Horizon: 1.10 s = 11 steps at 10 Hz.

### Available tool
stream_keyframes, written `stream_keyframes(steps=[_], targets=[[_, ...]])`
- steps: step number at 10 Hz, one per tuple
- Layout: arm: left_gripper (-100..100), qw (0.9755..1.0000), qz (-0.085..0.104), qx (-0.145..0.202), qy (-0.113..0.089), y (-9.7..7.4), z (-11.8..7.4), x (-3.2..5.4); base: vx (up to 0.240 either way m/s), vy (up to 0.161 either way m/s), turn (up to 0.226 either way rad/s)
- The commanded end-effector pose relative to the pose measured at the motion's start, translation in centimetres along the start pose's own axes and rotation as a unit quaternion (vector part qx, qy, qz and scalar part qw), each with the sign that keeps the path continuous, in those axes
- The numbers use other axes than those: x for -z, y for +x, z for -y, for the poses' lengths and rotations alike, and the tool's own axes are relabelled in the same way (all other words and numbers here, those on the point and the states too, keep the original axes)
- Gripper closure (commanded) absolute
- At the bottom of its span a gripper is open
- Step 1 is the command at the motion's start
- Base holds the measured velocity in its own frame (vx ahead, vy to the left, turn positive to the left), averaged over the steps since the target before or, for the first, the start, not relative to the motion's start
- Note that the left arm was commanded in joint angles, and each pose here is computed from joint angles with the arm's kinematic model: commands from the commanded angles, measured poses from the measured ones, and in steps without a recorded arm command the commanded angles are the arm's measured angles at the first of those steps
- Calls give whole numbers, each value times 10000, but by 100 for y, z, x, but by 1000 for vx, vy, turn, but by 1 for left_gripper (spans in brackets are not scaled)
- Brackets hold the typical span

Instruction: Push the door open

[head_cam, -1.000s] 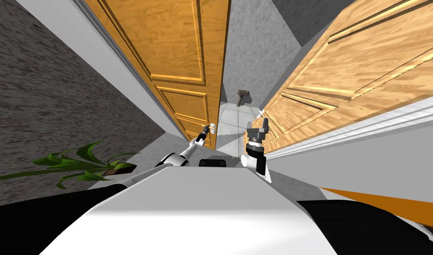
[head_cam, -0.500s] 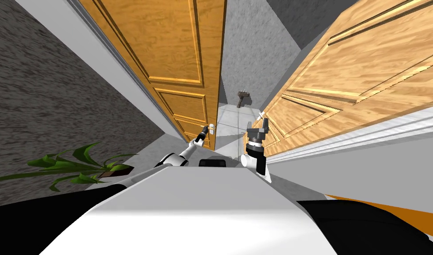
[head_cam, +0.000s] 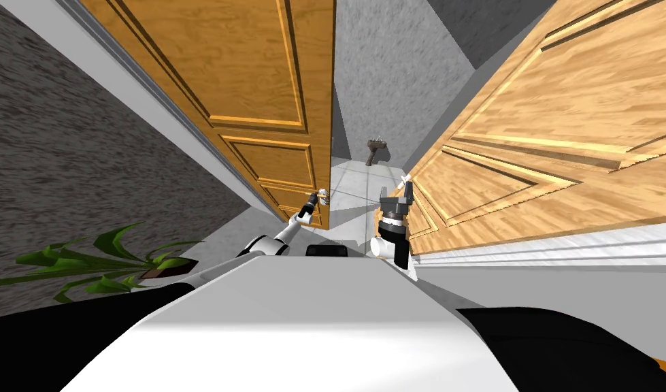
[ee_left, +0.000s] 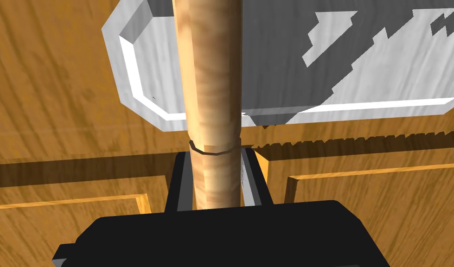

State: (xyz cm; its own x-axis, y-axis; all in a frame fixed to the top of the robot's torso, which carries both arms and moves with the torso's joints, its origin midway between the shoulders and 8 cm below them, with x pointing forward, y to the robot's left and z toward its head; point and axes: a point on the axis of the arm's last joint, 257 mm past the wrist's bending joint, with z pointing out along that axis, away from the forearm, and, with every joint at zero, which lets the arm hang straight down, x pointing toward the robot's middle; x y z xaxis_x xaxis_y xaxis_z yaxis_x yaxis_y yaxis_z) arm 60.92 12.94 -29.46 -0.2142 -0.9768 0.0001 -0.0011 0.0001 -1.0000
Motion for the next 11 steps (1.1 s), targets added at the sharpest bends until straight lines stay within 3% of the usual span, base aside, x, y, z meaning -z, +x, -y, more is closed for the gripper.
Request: stream_keyframes(steps=[1,3,4,11], targets=[[100,9998,190,-26,51,-257,44,6,185,-152,72],[100,9998,190,-26,51,-257,44,6,90,-88,39],[100,9995,327,-27,44,-408,40,20,91,-103,62],[100,9969,784,-21,23,-904,28,89,142,-146,76]])
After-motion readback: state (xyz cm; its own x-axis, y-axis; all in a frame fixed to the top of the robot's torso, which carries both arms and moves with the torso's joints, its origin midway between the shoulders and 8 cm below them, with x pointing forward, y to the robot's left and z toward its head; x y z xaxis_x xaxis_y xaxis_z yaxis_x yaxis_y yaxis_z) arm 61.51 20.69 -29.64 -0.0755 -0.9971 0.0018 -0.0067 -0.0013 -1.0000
